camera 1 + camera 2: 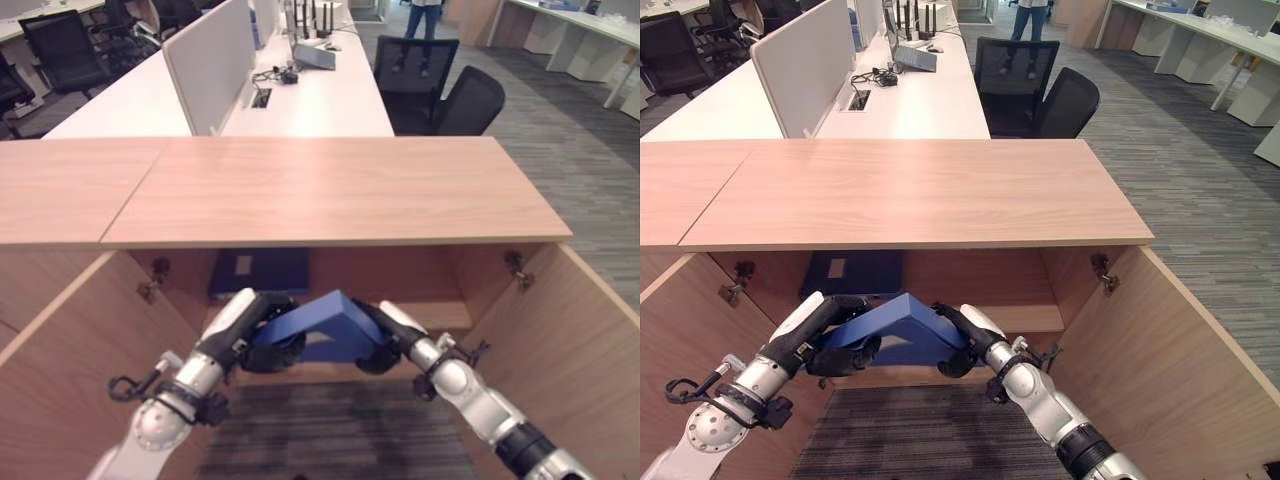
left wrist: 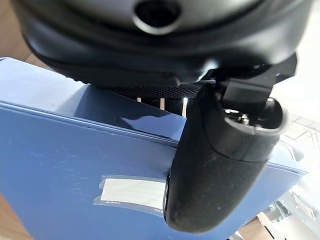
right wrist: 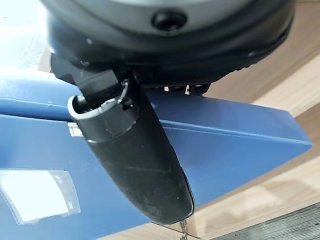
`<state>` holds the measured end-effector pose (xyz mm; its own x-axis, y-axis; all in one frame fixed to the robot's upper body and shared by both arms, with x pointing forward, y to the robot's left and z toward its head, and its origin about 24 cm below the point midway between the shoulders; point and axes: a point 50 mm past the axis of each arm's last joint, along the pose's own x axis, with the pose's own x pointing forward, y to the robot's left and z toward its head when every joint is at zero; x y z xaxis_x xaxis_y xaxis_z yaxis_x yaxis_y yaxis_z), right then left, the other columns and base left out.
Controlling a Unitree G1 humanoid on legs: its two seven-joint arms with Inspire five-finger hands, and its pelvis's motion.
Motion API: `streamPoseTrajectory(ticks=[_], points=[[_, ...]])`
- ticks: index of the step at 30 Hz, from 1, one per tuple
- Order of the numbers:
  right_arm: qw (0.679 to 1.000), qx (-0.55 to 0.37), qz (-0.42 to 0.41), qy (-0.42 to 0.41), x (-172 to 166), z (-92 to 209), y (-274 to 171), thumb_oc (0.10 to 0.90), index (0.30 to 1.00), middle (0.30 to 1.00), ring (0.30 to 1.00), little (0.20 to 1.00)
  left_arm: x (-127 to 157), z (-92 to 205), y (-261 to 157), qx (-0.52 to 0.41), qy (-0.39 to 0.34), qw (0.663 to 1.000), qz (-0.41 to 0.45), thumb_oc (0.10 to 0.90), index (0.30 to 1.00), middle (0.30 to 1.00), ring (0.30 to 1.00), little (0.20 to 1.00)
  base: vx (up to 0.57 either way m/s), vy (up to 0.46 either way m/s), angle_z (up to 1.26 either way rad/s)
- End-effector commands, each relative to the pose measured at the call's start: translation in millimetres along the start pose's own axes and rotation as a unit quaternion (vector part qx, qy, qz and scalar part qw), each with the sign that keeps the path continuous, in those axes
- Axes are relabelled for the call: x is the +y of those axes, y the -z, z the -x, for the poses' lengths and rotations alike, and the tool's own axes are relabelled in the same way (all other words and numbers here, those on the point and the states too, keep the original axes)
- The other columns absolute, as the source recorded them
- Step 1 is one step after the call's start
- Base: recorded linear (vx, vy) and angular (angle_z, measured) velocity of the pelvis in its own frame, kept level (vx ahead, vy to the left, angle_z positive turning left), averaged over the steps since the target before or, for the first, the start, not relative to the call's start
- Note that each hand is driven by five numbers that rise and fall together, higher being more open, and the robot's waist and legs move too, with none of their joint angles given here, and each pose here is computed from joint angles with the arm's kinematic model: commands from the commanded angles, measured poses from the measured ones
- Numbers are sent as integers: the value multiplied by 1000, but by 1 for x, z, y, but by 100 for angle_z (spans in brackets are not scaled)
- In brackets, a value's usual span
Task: Put the empty folder in the office cabinet
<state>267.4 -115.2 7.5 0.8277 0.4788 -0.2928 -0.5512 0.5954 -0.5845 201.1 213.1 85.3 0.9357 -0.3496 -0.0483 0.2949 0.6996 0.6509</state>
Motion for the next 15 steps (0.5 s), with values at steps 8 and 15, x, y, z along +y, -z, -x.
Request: streamPoseTrajectory(ticks=[8, 15], points=[[986, -140, -40, -80, 22, -26, -67, 400, 300, 300, 300, 300, 23, -17, -108, -311, -23, 941, 134, 400, 300, 300, 300, 300, 0, 0, 0], [983, -137, -53, -106, 26, -22, -60, 400, 300, 300, 300, 300, 14, -22, -102, -300, 24, 937, 178, 400, 300, 300, 300, 300, 0, 0, 0]])
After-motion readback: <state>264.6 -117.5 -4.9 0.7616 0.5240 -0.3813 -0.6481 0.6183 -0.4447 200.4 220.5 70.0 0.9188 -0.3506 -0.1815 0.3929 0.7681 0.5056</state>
